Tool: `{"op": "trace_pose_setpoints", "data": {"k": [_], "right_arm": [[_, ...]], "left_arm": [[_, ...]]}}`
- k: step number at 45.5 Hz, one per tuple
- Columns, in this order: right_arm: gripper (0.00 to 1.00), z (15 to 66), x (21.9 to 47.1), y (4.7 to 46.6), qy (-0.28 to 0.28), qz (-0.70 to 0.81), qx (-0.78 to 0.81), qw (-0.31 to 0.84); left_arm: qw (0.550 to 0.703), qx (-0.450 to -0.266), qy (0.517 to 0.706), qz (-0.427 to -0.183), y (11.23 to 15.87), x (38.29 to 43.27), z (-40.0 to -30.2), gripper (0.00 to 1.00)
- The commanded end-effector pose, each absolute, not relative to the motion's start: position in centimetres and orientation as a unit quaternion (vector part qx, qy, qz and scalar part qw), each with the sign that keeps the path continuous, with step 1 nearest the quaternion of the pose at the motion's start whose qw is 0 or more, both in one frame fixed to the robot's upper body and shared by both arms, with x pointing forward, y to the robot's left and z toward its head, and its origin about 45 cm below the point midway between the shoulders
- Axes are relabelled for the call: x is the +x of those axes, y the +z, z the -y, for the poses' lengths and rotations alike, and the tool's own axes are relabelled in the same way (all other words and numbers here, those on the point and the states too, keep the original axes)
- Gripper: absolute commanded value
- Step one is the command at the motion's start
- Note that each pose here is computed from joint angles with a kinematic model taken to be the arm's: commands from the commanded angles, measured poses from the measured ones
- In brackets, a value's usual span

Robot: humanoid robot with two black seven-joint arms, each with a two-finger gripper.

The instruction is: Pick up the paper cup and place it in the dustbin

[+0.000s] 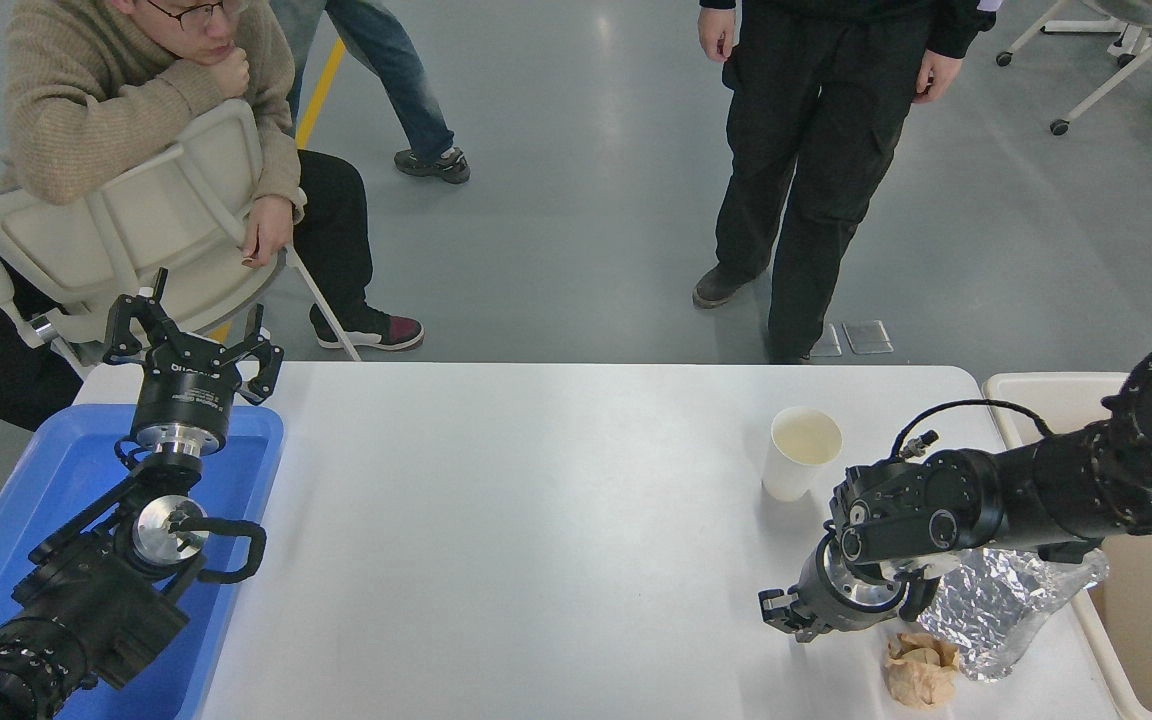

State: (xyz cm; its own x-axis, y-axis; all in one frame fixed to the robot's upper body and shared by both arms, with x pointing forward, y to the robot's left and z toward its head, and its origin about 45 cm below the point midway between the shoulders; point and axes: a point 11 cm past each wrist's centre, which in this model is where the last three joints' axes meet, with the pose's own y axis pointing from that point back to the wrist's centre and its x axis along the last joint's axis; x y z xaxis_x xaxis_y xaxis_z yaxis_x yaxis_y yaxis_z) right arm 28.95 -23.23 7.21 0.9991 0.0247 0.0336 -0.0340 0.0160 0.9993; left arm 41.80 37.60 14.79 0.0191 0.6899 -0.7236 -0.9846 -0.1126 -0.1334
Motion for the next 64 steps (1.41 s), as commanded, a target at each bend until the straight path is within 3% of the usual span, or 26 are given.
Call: {"op": "trace_pose_setpoints", "data": {"k": [1, 64], "right_arm": [[0.00, 23.3, 29.0, 7.3, 0.020, 0.004, 0.701, 0.713], [0.00, 24.0, 29.5, 7.8, 0.011, 0.022, 0.705, 0.709]], "left_arm": [[0.630, -0.336, 0.666, -0.218, 14.76, 41.78, -37.60, 0.99], [0.629, -0.337, 0.666, -0.218, 14.77, 41.79, -37.63, 0.99]]}}
